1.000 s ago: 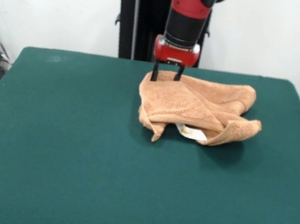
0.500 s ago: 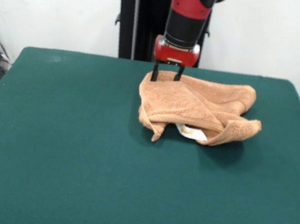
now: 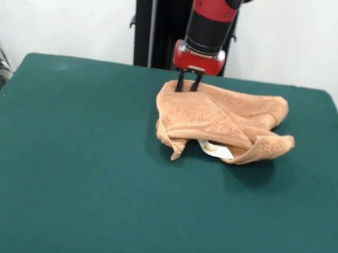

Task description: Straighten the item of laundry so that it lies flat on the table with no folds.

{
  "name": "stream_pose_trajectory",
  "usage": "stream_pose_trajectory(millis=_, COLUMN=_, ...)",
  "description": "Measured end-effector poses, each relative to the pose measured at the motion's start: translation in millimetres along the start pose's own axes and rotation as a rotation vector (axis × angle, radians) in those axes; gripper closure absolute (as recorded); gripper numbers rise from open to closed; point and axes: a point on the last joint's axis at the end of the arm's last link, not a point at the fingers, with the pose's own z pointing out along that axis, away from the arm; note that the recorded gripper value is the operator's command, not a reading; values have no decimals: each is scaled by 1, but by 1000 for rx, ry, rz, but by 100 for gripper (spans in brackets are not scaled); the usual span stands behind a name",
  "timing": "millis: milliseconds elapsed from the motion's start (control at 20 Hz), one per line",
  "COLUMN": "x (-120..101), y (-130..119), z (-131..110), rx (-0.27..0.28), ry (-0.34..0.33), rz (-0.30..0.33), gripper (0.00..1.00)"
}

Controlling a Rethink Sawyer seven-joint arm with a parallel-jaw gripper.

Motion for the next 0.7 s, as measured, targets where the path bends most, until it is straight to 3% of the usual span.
stream_pose_trajectory(millis=700, x=1, y=1, z=1, rx=2, ry=1, rz=-4, gripper=100)
